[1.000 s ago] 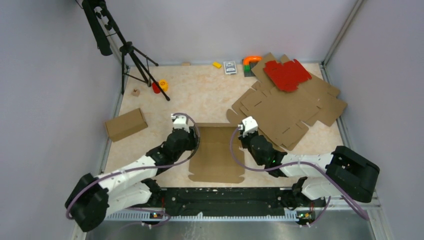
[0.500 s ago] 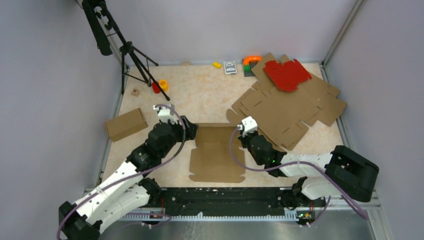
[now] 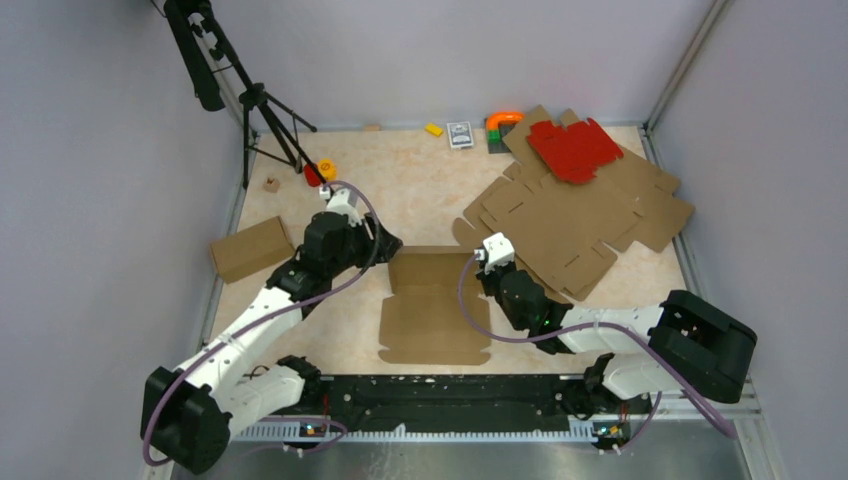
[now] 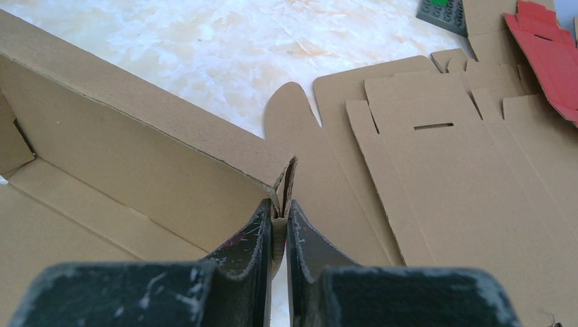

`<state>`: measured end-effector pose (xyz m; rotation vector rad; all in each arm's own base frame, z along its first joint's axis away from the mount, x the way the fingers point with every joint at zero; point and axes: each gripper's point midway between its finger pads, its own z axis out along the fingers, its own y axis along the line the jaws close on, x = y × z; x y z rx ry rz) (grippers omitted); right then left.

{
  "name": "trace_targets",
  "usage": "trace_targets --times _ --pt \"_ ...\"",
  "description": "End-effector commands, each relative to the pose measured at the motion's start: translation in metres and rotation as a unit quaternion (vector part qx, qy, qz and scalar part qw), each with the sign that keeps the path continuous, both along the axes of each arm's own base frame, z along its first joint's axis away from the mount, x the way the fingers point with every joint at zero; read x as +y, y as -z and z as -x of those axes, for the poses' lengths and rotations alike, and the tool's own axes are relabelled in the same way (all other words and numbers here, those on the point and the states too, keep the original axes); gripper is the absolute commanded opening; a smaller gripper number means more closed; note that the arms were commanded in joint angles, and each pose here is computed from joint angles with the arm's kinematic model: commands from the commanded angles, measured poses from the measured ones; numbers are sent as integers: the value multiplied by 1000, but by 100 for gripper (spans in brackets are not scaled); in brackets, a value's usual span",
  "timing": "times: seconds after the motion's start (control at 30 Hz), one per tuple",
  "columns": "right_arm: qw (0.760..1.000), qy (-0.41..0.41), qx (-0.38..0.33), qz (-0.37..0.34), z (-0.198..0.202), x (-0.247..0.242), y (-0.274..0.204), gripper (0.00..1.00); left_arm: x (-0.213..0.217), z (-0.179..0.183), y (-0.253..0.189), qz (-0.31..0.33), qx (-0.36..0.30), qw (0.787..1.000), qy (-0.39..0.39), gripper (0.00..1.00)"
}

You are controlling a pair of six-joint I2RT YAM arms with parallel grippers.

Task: Fold the paper box

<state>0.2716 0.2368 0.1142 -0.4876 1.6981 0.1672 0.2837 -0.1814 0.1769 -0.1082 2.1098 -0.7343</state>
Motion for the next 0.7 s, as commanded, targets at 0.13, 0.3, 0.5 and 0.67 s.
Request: trace_targets --times 0.13,0.3,0.5,0.67 --pt "1000 -13 4 22 3 3 7 4 2 5 15 -11 13 1000 4 56" --pt "999 -20 4 25 4 5 8 9 4 6 25 -21 26 999 3 48" --pt "999 -39 5 28 10 9 10 18 6 8 33 -27 30 999 4 43" --pt "999 -42 8 18 13 8 10 28 6 11 39 -23 31 999 7 37"
